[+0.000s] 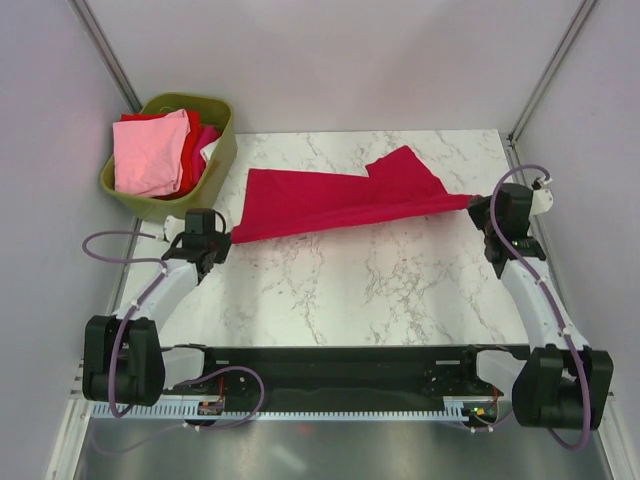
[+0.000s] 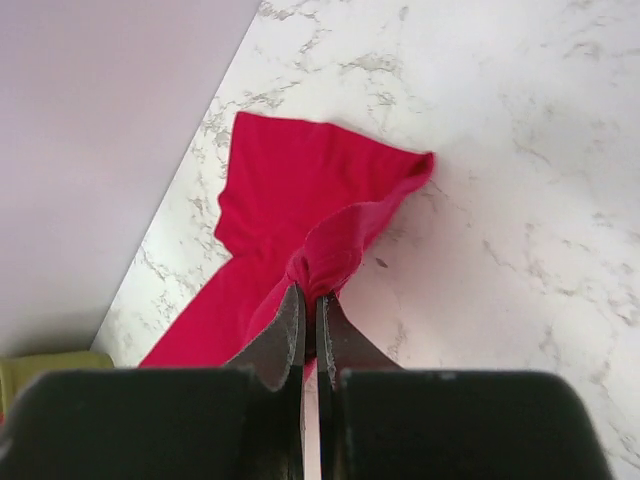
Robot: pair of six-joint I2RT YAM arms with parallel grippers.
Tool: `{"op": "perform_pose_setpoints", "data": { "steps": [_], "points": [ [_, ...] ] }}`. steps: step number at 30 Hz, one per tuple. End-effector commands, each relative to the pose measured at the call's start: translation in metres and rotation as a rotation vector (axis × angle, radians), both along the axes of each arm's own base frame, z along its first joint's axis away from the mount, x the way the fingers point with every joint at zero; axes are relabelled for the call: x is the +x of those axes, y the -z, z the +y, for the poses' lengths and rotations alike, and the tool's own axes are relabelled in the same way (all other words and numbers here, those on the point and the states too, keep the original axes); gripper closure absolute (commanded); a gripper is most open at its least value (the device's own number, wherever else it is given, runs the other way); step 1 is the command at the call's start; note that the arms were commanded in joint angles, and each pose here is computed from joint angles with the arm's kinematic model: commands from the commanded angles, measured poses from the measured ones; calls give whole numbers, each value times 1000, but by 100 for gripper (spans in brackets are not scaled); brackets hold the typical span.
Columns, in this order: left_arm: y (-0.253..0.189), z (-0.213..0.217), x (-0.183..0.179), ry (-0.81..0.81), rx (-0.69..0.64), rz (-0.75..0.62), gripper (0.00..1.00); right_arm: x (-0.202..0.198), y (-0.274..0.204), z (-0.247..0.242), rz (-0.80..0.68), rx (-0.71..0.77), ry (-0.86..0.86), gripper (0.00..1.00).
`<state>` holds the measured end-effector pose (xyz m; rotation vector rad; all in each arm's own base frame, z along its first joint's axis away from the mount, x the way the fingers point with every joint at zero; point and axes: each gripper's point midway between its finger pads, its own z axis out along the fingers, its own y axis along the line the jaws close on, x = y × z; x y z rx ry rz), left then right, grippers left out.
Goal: Fold and stack the t-shirts
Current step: Fold the tshirt
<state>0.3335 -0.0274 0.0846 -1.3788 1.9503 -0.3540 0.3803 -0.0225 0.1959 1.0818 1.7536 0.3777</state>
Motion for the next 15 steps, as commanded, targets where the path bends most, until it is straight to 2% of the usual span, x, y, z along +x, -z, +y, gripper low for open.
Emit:
{"op": "perform_pose_setpoints", "data": {
  "steps": [1,3,6,9,15],
  "points": [
    [9,18,-15,-30,73,35,98,-42,48,-16,120,-44,82,98],
    [15,17,-21,-17,69,52,98,-72,94,-21,250,-26,121,98],
    [22,16,-28,-6,63,68,98,-104,139,-23,362,13,183,98],
    [27,15,-33,-2,59,79,98,-117,154,-26,389,29,233,98],
    [34,16,-41,6,69,95,98,-123,148,-30,350,23,264,97]
  ]
}}
